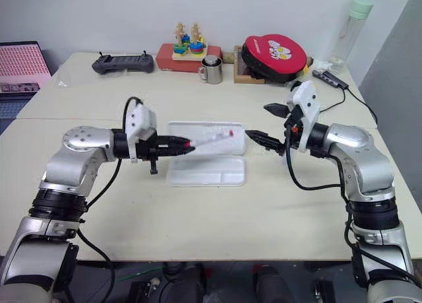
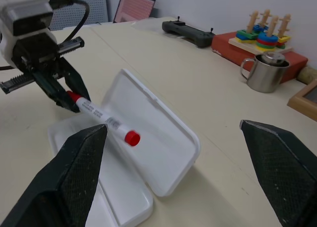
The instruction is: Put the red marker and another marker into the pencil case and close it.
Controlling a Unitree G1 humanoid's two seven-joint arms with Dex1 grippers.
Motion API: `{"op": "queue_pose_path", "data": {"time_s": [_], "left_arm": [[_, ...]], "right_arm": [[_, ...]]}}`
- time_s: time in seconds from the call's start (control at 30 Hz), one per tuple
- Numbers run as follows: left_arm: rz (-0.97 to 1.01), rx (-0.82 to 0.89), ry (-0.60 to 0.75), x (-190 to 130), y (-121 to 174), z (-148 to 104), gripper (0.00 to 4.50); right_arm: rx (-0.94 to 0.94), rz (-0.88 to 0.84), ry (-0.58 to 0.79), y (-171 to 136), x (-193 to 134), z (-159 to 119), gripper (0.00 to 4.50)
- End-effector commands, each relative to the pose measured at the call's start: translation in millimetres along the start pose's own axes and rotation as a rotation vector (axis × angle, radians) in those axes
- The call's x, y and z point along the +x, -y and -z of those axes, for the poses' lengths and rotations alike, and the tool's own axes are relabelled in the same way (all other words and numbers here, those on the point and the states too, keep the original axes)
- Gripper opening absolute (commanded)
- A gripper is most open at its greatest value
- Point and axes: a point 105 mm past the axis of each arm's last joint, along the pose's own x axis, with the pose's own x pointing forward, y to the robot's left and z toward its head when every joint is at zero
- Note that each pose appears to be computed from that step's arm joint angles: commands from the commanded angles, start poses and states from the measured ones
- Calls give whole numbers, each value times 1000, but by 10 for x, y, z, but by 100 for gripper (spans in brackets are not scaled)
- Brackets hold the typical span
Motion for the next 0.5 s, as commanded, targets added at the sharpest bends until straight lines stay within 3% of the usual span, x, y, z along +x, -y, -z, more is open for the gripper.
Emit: {"op": "queue_pose_path", "data": {"time_s": [0.03, 0.37, 0.43, 0.5], "left_arm": [[45, 121, -106, 31, -52, 71, 40], [78, 133, -126, 167, -126, 136, 40], [79, 134, -126, 182, -136, 131, 111], [81, 131, -120, 196, -139, 128, 136]], "right_arm": [[-41, 5, 27, -71, -70, -107, 450], [-4, -28, -21, -331, -88, 44, 450], [1, -15, -24, -327, -91, 48, 450], [5, -6, -26, -324, -97, 51, 450]]}}
